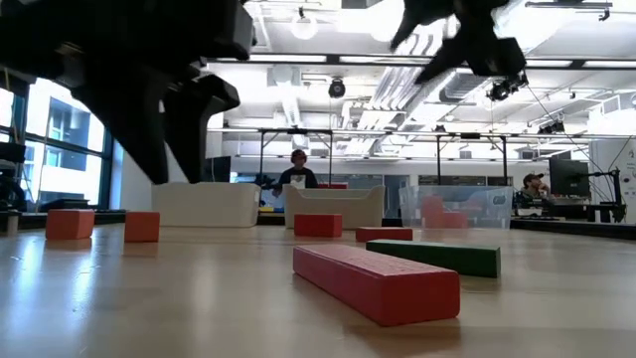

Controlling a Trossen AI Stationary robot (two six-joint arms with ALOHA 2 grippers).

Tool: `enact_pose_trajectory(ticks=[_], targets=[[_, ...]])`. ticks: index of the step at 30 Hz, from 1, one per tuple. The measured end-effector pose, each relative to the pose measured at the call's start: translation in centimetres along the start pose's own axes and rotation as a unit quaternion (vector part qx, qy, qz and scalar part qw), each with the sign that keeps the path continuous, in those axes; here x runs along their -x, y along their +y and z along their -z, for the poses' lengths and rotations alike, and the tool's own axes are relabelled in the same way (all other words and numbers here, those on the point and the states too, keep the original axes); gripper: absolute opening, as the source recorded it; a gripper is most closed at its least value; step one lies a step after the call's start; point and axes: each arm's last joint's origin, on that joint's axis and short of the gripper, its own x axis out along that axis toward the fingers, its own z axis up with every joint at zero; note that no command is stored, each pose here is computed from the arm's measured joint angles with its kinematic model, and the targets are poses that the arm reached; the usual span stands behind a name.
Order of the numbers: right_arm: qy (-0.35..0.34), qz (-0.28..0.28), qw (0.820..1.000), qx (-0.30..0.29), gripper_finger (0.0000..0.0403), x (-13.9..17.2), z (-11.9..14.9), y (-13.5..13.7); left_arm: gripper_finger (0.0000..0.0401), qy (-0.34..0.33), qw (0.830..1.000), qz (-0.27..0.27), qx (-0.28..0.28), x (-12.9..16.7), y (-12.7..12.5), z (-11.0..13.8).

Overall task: Sort & place blocks by color
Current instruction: Put the bottom red block into the white bin

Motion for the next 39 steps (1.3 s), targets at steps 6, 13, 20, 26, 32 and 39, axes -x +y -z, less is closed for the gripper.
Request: enact_pose_trajectory(ticks=[6,13,20,26,32,39], targets=[[-0.039,-0.090,0.995,-0.008,0.0188,0.3,1.4,2.4,0.0200,0.009,1.000,-0.011,-0.019,0.6,-1.1,0.6],[-0.057,-0.181,0.981,-0.036,0.0188,-1.7,2.6,4.8,0.0200,0.022,0.998,-0.037,-0.036,2.3,-1.2,1.6],[-0.058,-0.223,0.972,-0.053,0.0188,-4.1,3.8,5.8,0.0200,0.000,0.999,-0.032,-0.038,4.8,-1.0,2.2],[-0.069,-0.243,0.967,-0.040,0.0188,-3.9,4.5,7.5,0.0200,-0.015,0.999,-0.038,-0.032,6.6,-0.3,2.8],[-0.063,-0.191,0.980,-0.006,0.0188,-3.0,3.7,10.1,0.0200,-0.021,0.998,-0.056,-0.027,8.0,0.5,3.5],[-0.012,-0.066,0.998,0.003,0.0188,-3.9,3.6,11.7,0.0200,-0.023,0.998,-0.057,-0.013,8.5,1.0,3.8]])
